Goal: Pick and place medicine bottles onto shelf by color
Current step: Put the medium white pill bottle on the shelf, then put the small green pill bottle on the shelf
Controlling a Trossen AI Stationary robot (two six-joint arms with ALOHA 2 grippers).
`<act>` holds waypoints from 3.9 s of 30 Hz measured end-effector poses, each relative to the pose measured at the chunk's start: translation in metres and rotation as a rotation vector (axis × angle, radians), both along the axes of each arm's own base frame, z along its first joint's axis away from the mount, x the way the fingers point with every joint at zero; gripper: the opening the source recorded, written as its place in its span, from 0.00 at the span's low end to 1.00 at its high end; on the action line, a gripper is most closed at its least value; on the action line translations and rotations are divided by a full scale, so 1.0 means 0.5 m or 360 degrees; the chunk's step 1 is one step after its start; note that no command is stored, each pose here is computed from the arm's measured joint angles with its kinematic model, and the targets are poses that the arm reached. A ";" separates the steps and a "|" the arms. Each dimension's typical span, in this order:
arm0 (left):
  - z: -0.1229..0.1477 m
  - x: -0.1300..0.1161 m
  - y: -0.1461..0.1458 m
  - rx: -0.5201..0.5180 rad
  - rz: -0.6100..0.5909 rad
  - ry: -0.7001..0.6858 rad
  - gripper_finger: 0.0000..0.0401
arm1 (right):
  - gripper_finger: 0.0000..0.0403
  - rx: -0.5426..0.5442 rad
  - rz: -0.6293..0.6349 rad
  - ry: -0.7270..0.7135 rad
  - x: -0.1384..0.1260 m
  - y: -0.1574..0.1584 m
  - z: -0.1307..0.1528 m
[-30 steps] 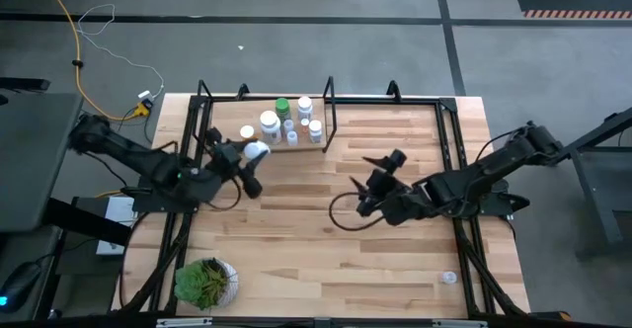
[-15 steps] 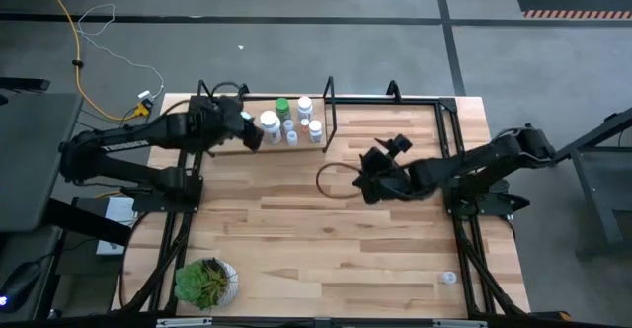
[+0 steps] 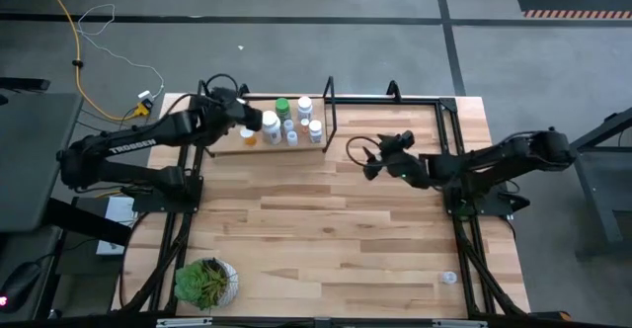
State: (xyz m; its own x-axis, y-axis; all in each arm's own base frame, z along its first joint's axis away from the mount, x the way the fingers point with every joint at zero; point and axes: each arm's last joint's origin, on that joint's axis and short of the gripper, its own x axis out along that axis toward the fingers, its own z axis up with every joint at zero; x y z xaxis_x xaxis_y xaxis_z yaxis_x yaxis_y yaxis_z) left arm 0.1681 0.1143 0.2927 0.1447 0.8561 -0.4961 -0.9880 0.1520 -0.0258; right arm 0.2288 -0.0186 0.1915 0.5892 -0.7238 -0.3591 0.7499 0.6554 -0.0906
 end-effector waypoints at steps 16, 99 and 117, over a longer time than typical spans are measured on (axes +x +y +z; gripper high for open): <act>-0.149 0.000 -0.090 0.0337 0.0288 0.0009 0.39 | 0.69 0.0136 -0.0012 -0.0259 -0.007 0.013 -0.010; -0.076 -0.017 -0.157 0.0234 -0.0464 -0.0119 0.64 | 0.69 0.0210 0.0092 -0.0340 0.000 0.017 -0.003; -0.112 -0.033 -0.308 0.0963 -0.1875 -0.0793 0.64 | 0.69 0.0387 0.1030 -0.0442 0.040 0.082 0.087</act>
